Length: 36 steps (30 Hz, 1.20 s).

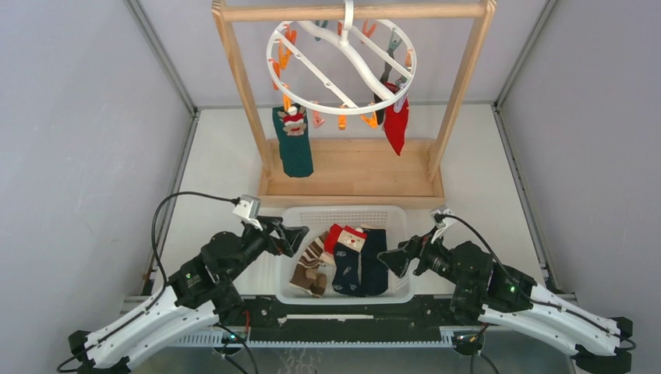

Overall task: Remove the socks clipped to the hanger
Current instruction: Remove the sock from the hanger.

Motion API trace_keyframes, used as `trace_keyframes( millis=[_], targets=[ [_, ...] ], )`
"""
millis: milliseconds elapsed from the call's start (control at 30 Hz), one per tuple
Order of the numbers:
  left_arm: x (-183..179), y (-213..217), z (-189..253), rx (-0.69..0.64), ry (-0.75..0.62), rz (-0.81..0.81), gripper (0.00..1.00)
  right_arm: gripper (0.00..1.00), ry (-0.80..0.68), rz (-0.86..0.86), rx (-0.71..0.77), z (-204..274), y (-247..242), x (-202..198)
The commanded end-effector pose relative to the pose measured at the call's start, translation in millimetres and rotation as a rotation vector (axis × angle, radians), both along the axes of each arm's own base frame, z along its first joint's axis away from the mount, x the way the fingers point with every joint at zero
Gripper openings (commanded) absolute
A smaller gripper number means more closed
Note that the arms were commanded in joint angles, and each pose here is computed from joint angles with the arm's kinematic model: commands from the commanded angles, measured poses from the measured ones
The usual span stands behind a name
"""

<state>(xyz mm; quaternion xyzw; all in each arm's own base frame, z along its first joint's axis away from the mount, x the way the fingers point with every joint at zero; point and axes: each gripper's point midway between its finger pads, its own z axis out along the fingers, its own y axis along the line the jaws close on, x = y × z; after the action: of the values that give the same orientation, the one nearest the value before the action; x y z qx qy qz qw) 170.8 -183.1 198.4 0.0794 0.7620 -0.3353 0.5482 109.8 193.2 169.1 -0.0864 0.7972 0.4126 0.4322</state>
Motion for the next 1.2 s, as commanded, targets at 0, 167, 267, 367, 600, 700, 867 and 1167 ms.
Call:
trace_keyframes(
  millis=[0,167,267,367,600,700,867,1167],
  targets=[
    [4.5,5.2,38.4,-0.037,-0.072,0.028,1.0,1.0,-0.047,-0.009,0.035,22.9,-3.7,2.4],
    [2.9,9.2,48.1,-0.037,-0.078,0.033,1.0,1.0,-0.051,-0.01,0.038,24.6,-6.3,1.5],
    [9.0,15.4,55.3,-0.031,-0.081,0.082,1.0,1.0,-0.056,-0.019,0.044,26.5,-7.4,2.7],
    [18.1,19.6,68.4,-0.017,-0.098,0.134,1.0,1.0,-0.063,-0.02,0.051,29.0,-5.7,4.1],
    [41.6,25.1,96.5,0.037,-0.129,0.222,1.0,1.0,-0.086,0.001,0.067,39.0,1.7,5.2],
    [51.1,31.0,104.8,0.044,-0.142,0.255,1.0,1.0,-0.101,0.004,0.068,46.0,3.4,6.6],
    [65.3,41.0,111.4,0.051,-0.173,0.293,1.0,1.0,-0.127,0.012,0.066,59.6,8.7,10.1],
    [91.4,42.9,99.0,0.083,-0.251,0.286,1.0,1.0,-0.142,0.028,0.094,77.2,16.4,11.5]
  ],
)
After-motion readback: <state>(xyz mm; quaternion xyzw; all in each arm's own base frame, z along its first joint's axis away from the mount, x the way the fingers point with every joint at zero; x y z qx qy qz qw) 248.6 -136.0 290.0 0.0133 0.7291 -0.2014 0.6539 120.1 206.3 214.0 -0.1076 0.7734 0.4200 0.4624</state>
